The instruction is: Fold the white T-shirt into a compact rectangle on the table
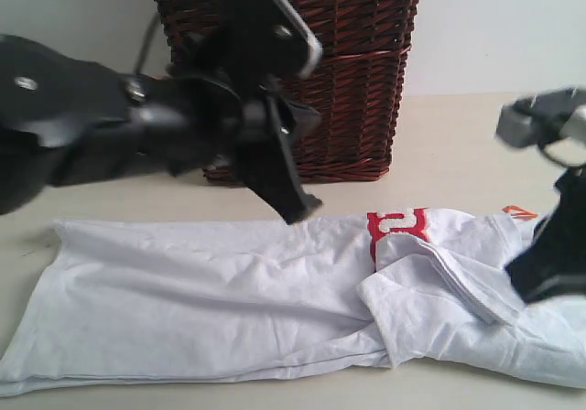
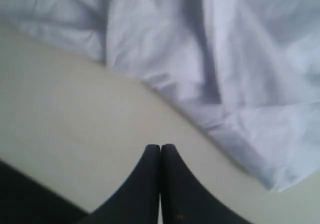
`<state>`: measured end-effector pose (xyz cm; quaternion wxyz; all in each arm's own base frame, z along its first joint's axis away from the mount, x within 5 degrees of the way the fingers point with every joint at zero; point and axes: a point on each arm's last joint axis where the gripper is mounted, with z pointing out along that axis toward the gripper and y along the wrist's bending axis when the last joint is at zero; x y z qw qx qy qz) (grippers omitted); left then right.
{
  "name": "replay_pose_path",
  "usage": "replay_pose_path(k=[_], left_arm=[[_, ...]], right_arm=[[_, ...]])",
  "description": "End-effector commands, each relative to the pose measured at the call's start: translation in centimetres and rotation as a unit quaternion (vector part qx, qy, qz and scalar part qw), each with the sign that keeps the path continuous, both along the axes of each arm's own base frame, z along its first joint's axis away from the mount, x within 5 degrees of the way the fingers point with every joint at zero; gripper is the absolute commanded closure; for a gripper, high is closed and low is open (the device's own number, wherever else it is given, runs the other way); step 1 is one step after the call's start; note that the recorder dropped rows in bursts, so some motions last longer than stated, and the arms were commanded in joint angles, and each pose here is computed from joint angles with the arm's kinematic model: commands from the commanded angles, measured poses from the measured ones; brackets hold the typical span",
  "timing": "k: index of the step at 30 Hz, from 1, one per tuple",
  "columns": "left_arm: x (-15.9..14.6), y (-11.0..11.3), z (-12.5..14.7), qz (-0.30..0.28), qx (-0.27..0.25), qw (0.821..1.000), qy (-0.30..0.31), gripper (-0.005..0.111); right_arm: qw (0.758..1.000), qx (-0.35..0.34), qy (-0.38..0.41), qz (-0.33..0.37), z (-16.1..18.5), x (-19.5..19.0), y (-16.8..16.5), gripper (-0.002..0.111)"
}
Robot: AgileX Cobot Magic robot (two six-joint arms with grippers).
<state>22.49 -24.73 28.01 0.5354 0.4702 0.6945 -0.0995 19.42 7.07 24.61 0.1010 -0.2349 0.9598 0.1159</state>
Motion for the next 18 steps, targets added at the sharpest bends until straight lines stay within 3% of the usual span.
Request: replay_pose_path(k=[1, 5, 12, 18], left_arm=[[-1.3, 4.4, 4.2, 0.049, -0.087, 0.995, -0.006, 0.107], [-3.6, 6.2, 6.7, 0.010, -0.120, 0.993, -0.010, 0.107], [-5.8, 8.1, 8.5, -0.004, -0.149, 0.988, -0.036, 0.107], [-6.7, 8.9, 9.4, -0.008, -0.163, 0.985, -0.051, 0.107]], right_arm=[[0.995, -0.035, 0.057, 0.073, -2.8, -1.3, 1.5, 0.108], [0.995, -0.041, 0.048, 0.076, -4.5, -0.6, 2.3, 0.108], [0.999, -0.031, -0.011, -0.008, -7.7, 3.0, 3.3, 0.108], [0.998, -0.064, 0.029, 0.003, -11.4, 4.0, 3.4, 0.108]])
